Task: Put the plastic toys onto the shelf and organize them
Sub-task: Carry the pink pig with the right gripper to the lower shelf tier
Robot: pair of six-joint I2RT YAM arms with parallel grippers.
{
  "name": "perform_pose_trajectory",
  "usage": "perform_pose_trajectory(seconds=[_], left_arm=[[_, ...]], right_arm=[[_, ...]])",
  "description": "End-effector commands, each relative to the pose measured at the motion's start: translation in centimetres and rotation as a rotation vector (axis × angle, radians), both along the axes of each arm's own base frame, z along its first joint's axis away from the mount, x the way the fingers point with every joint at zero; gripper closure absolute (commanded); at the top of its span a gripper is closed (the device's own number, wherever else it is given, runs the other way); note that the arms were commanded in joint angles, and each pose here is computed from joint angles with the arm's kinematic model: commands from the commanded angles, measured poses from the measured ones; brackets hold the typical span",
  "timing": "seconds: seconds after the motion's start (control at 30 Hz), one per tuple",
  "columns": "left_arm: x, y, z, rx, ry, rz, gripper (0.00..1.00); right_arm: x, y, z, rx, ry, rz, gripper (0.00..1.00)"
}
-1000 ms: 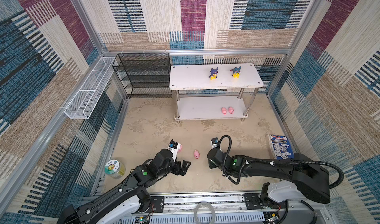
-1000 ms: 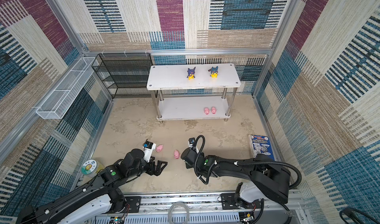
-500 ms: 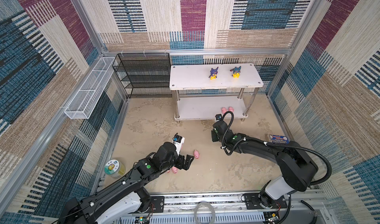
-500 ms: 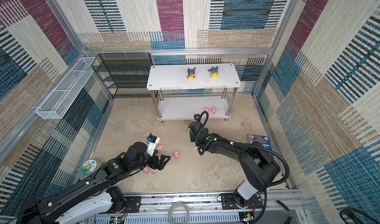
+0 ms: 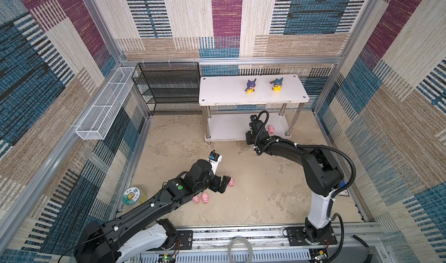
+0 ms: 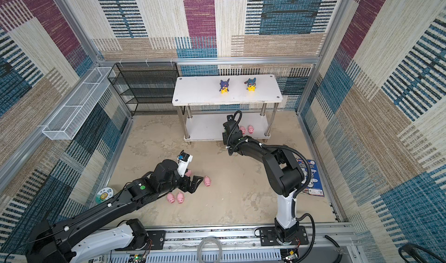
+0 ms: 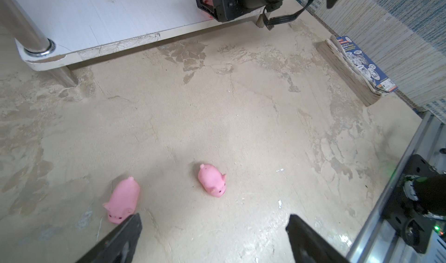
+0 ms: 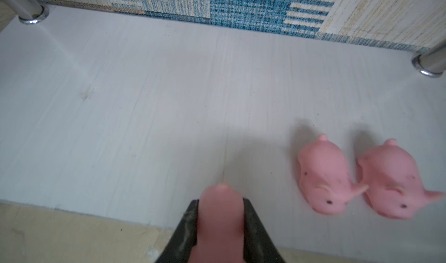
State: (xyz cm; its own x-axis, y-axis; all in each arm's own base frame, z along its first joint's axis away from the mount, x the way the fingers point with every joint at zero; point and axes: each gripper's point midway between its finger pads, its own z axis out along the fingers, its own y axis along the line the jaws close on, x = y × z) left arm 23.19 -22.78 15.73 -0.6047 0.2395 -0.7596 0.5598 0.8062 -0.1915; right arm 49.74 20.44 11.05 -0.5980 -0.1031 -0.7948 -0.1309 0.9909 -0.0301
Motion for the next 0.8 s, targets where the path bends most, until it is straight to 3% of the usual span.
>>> perform_pose_trajectory(seconds=[0.0, 0.3, 0.77], left_arm=[[0.7, -0.3, 0.6, 0.013, -0.04, -0.015, 0.0], [1.3, -0.5, 0.6, 0.025, -0.038, -0.015, 0.0], [1.5, -0.5, 0.8, 0.016, -0.03, -0.015, 0.0]], right_arm=[[1.3, -0.2, -0.1, -0.008, -0.008, 0.011, 0.69], [3.4, -1.6, -0.8, -0.02, 0.003, -0.008, 0.68], [3.1, -3.6, -1.7, -0.042, 0.039, -0.037, 0.68]])
